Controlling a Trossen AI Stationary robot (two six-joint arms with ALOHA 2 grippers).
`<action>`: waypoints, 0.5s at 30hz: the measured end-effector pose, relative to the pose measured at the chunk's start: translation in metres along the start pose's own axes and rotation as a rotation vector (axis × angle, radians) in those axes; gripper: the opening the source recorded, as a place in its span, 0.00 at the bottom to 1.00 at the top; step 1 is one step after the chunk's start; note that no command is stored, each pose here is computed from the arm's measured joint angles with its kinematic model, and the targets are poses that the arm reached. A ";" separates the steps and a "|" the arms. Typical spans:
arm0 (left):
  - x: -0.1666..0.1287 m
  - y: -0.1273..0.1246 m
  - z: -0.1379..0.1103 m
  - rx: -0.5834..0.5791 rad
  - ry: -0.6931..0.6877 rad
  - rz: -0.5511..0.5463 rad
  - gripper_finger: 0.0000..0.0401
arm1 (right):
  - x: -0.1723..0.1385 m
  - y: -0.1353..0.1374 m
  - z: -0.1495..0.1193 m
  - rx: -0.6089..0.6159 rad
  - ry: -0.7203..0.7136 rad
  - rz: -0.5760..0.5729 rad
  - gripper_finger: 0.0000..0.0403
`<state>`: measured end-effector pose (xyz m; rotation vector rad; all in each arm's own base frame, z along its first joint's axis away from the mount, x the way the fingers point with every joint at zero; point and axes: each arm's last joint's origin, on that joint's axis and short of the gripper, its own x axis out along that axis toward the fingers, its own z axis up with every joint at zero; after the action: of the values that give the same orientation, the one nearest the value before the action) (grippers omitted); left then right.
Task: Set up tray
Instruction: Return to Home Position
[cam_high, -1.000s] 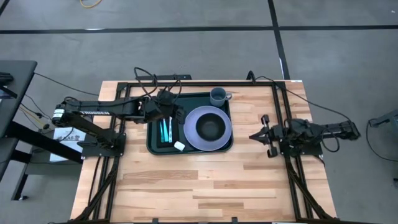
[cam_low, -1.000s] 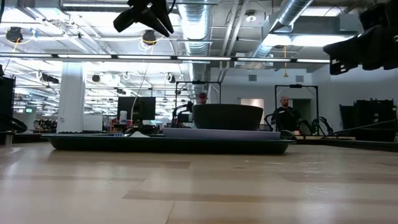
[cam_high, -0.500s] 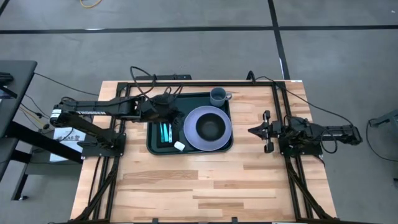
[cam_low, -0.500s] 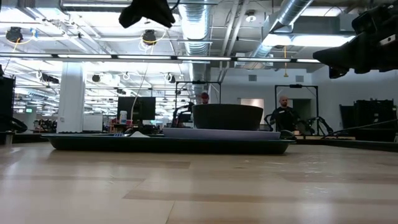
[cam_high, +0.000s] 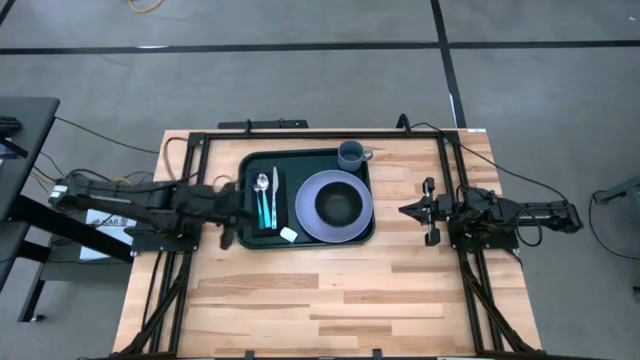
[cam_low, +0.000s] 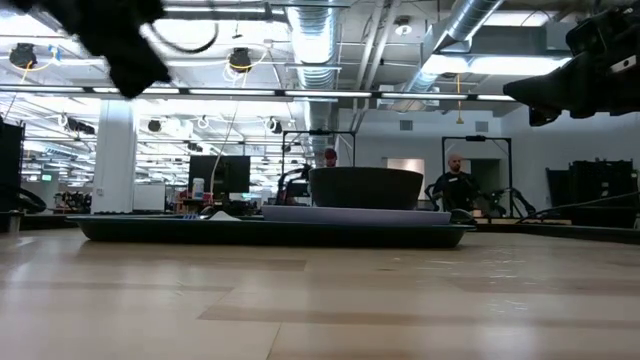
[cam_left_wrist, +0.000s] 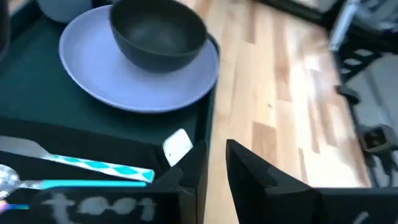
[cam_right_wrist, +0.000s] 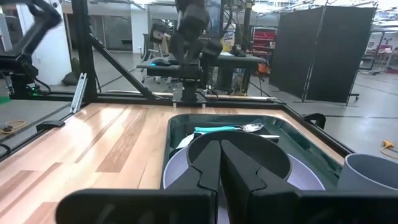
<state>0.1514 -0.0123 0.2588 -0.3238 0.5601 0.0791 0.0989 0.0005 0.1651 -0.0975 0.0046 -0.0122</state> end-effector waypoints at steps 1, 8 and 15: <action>-0.003 0.004 -0.010 0.003 -0.025 -0.024 0.11 | 0.000 0.000 0.000 0.000 0.000 0.000 0.01; -0.025 0.022 -0.057 0.058 -0.248 -0.152 0.11 | 0.000 0.000 0.000 0.000 0.001 0.000 0.01; -0.024 0.033 -0.083 0.115 -0.454 -0.208 0.11 | 0.000 0.000 0.000 0.001 0.001 0.000 0.01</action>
<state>0.0840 -0.0077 0.1965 -0.2402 0.0783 -0.0795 0.0990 0.0005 0.1648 -0.0968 0.0060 -0.0123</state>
